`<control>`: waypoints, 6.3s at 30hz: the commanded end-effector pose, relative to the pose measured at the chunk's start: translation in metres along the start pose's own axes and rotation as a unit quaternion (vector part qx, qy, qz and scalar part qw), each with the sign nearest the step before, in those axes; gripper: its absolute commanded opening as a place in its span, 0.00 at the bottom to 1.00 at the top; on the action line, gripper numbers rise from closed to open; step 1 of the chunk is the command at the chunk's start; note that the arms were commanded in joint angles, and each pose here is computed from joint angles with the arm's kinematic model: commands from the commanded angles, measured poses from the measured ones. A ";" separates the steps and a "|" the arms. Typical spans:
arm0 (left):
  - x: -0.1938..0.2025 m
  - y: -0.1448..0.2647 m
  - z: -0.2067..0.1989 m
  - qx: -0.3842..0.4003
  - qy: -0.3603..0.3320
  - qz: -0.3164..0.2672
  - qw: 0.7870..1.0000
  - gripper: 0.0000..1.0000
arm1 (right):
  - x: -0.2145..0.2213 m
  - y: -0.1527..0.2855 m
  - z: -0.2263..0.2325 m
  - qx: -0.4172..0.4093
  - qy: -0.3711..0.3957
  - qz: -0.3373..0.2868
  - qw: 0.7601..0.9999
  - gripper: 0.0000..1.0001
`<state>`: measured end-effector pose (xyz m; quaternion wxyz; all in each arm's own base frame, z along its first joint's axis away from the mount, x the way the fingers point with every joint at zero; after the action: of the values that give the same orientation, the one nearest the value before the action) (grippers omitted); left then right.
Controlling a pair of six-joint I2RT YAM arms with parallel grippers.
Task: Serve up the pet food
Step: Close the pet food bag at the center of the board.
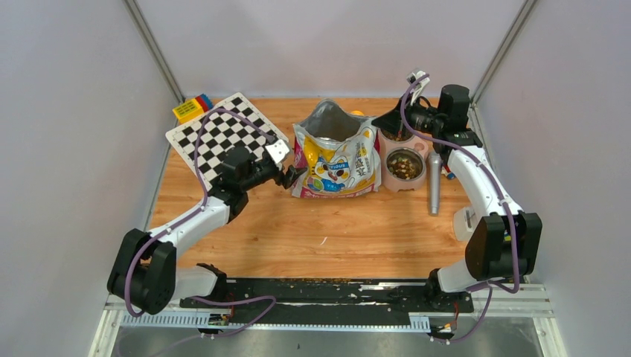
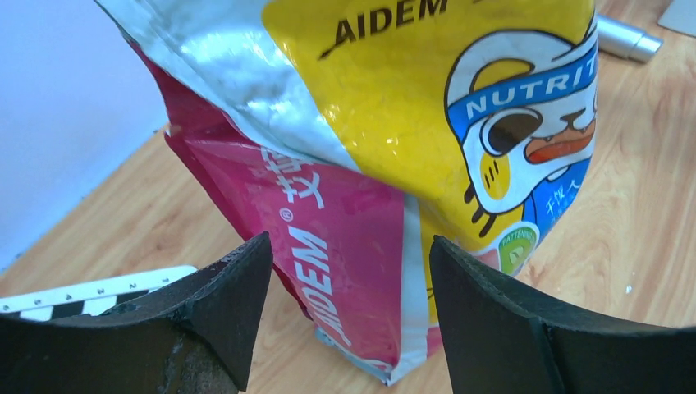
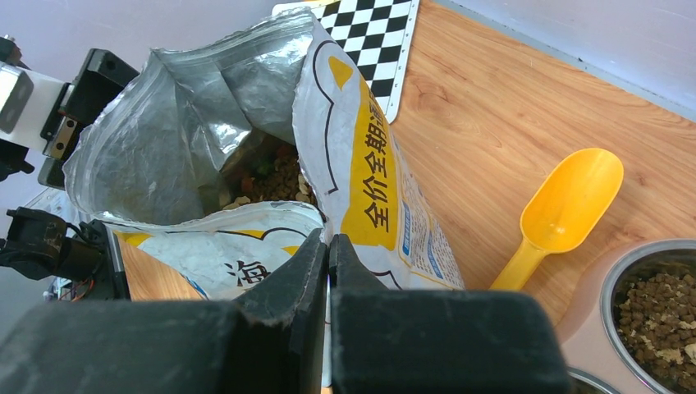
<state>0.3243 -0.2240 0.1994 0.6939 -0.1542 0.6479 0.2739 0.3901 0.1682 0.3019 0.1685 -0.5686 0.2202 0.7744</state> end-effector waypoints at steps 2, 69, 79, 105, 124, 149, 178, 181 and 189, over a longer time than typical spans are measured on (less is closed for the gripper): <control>-0.042 -0.010 0.005 -0.007 -0.026 -0.061 0.998 0.76 | -0.028 0.003 0.013 -0.024 0.040 -0.034 0.998 0.00; -0.029 -0.027 -0.003 0.006 -0.059 0.001 0.998 0.61 | -0.018 0.000 0.020 -0.049 0.018 -0.028 0.998 0.00; -0.022 0.000 0.012 -0.012 -0.070 0.023 0.997 0.67 | -0.021 0.002 0.025 -0.058 0.022 -0.029 0.998 0.00; -0.096 0.004 0.019 0.091 -0.012 0.024 0.996 0.95 | -0.012 -0.001 0.061 -0.156 0.119 0.006 0.981 0.24; -0.102 -0.008 0.008 0.177 -0.015 0.035 0.983 0.17 | 0.003 0.001 0.051 -0.123 0.151 0.025 0.980 0.00; -0.144 0.032 0.045 0.114 0.076 -0.033 0.990 0.00 | -0.055 -0.100 0.149 -0.190 0.456 0.055 0.868 0.68; -0.169 0.058 0.033 0.139 0.026 -0.043 0.989 0.00 | 0.005 -0.151 0.117 -0.167 0.459 0.173 0.855 0.59; -0.170 0.060 0.030 0.141 0.022 -0.041 0.989 0.00 | 0.001 -0.153 0.113 -0.159 0.466 0.172 0.853 0.52; -0.177 0.067 0.031 0.137 0.015 -0.047 0.989 0.00 | 0.002 -0.148 0.105 -0.152 0.484 0.190 0.841 0.28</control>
<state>0.3326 -0.1880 0.2880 0.5963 -0.0645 0.7705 0.2159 0.3633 0.3644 0.2992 -0.1973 -0.8298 0.2178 0.4744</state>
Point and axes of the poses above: each gripper's point midway between its finger pads, its own y axis back along the fingers, its own z axis along the line the jaws close on, x = y × z, the point moved 1 cm from there along y, back along the fingers, and after that the axes turned 4 degrees about y, right-handed, at the moved point
